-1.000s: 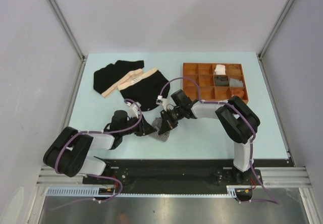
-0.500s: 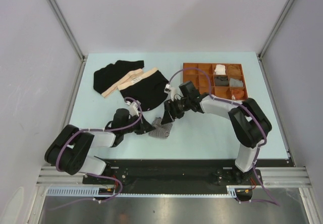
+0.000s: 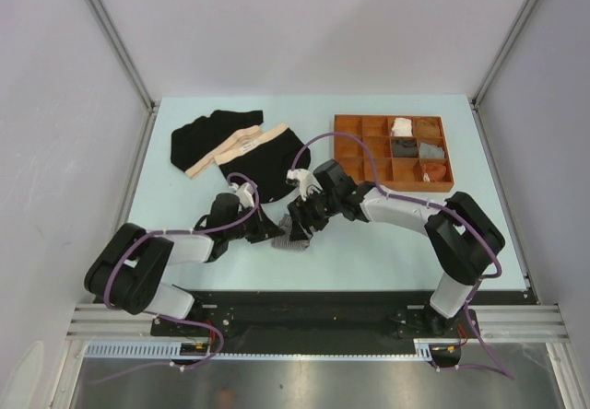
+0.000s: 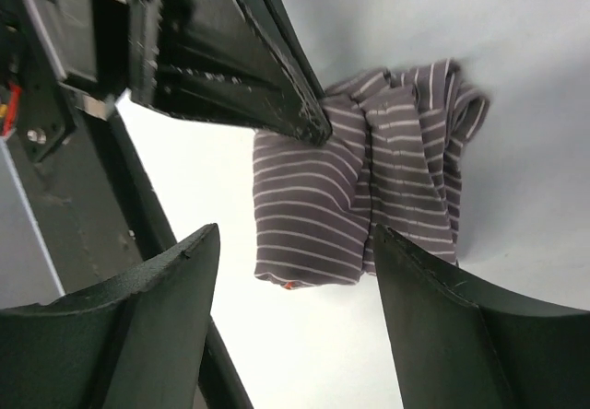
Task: Roll the underwear
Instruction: Roll the underwear to the center of the board.
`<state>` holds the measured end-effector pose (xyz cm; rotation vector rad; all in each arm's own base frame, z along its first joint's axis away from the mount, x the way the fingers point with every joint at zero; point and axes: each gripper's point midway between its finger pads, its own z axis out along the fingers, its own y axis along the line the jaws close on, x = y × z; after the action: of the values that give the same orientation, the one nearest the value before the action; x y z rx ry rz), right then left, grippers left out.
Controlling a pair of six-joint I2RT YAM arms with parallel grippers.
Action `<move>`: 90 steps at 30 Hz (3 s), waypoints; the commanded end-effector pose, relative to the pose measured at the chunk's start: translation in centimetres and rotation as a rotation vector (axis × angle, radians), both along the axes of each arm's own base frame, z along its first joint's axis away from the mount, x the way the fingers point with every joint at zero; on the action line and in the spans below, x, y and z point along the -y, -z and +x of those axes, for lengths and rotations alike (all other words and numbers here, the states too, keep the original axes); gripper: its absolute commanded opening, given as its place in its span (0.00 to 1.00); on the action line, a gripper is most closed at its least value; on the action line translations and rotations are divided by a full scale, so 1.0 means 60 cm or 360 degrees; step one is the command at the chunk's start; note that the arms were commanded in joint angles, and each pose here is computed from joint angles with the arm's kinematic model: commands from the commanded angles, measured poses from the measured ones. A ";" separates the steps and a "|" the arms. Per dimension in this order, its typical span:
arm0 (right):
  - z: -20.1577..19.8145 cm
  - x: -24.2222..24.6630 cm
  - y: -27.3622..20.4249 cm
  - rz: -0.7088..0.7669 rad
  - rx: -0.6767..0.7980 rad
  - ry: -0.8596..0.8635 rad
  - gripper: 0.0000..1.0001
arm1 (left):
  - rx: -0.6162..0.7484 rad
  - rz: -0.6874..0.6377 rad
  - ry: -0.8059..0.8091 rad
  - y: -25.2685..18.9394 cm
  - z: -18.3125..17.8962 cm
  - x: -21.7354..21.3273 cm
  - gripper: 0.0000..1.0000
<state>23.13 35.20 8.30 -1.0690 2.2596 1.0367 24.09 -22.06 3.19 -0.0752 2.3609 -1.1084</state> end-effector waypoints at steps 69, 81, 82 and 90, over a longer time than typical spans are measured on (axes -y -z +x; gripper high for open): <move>0.031 0.061 0.091 0.0118 -0.0830 0.0509 0.37 | 0.0063 0.0297 0.0007 0.035 0.076 -0.002 0.18; 0.077 0.112 0.017 0.0171 -0.0564 0.0526 0.78 | 0.0056 0.0351 0.0153 0.049 0.070 0.004 0.17; 0.085 0.120 0.020 0.0176 -0.0561 0.0545 0.79 | 0.0076 0.0340 0.0166 0.046 0.069 0.007 0.17; 0.106 0.104 0.054 0.0247 -0.0687 0.0547 0.84 | 0.0180 0.0363 0.0300 0.038 0.053 0.027 0.17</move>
<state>28.71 27.86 5.46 -0.3759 2.5464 1.2968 28.75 -24.45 3.22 0.1784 2.3580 -1.0117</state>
